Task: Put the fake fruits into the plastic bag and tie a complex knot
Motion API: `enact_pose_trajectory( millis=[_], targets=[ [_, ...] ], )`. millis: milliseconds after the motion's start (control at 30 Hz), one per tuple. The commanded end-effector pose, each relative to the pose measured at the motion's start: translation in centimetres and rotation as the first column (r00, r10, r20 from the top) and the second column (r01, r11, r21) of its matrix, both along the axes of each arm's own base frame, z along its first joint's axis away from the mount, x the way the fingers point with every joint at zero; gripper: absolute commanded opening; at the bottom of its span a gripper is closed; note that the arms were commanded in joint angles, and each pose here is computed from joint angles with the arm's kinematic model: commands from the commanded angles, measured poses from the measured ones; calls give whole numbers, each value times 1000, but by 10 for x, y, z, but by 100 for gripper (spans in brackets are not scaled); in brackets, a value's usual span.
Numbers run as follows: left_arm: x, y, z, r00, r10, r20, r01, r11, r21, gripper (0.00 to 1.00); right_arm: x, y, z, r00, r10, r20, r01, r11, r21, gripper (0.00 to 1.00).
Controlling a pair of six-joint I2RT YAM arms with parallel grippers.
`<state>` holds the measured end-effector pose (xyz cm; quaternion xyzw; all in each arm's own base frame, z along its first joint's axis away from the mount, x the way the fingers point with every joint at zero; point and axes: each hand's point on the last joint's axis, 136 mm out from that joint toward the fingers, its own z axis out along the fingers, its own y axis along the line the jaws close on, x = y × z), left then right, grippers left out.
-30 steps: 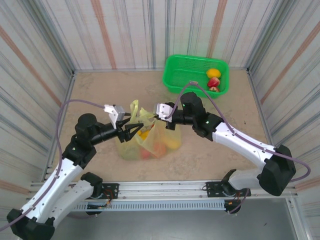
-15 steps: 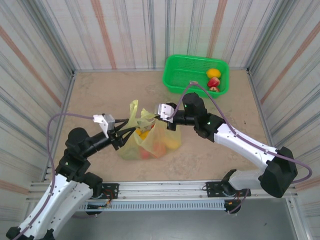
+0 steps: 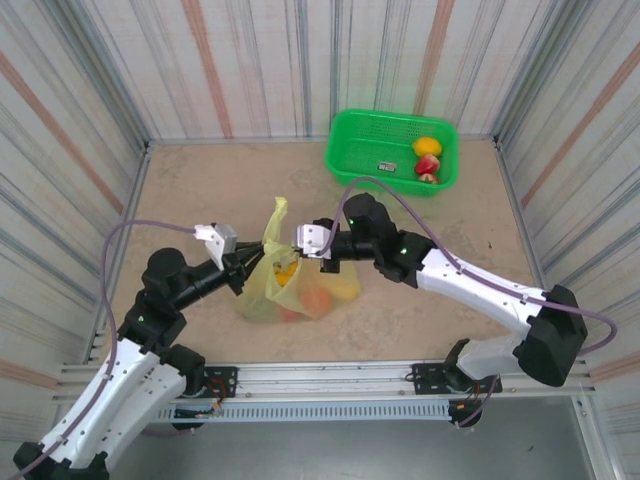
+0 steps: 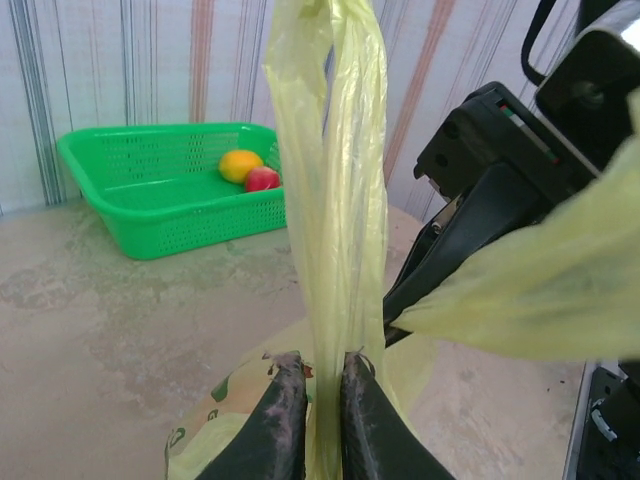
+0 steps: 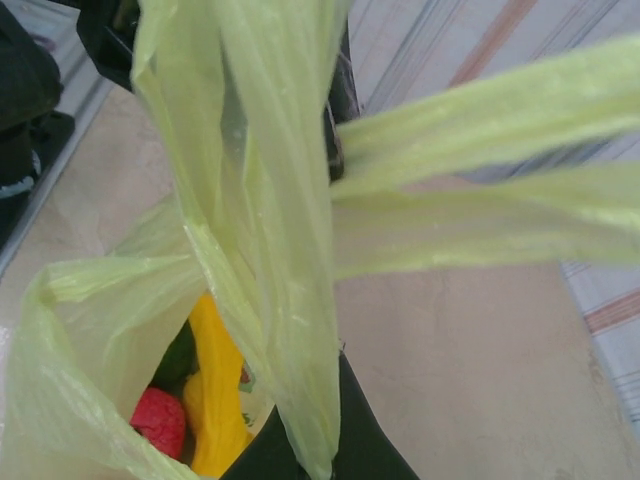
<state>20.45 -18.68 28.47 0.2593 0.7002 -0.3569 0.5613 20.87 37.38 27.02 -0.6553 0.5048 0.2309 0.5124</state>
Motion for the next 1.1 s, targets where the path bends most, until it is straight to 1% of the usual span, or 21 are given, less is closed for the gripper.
enact_pose_trajectory(
  millis=[0, 67, 200, 233, 300, 333, 400, 533, 667, 767, 867, 967, 1067],
  targets=[
    [-1, -2, 9, 999, -17, 35, 17, 1000, 5, 16, 11, 2, -7, 995, -57, 79, 64, 994, -85, 0],
    [-1, 0, 7, 1000, -10, 26, 9, 1000, 16, 16, 20, 3, -7, 987, -114, 113, 127, 986, -110, 0],
    [-2, 1, 5, 1000, -5, 15, 4, 1000, 27, 23, 37, 4, -11, 959, -214, 184, 245, 955, -169, 0],
    [-2, 2, 4, 1000, -2, 12, 1, 1000, 30, 25, 38, 5, -11, 956, -224, 188, 257, 950, -177, 0],
    [-1, 4, 1, 1000, 14, -2, -14, 999, 41, 32, 41, 7, -11, 951, -247, 184, 279, 944, -174, 0],
    [0, 6, -1, 1000, 27, -13, -26, 998, 50, 38, 42, 7, -10, 950, -256, 180, 287, 943, -170, 0],
    [1, 9, -2, 999, 47, -28, -45, 997, 70, 47, 44, 8, -10, 948, -266, 174, 295, 940, -171, 0],
    [2, 16, -2, 995, 92, -38, -87, 990, 115, 50, 36, 12, -7, 962, -234, 141, 255, 955, -152, 0],
    [12, 32, -2, 980, 199, -16, -195, 973, 126, 57, 21, 15, 1, 981, -165, 107, 174, 981, -89, 0],
    [10, 30, 5, 983, 183, 20, -184, 977, 103, 58, 16, 10, 8, 988, -140, 64, 143, 989, -34, 0],
    [9, 30, 10, 983, 182, 35, -184, 979, 83, 57, 13, 6, 17, 992, -119, 33, 118, 993, 14, 0],
    [9, 30, 7, 983, 181, 34, -184, 979, 89, 52, 14, 4, 20, 992, -122, 17, 122, 992, 20, 0],
    [4, 22, 6, 992, 123, 27, -125, 988, 86, 51, 14, 7, 20, 992, -124, 12, 124, 992, 12, 0]
  ],
)
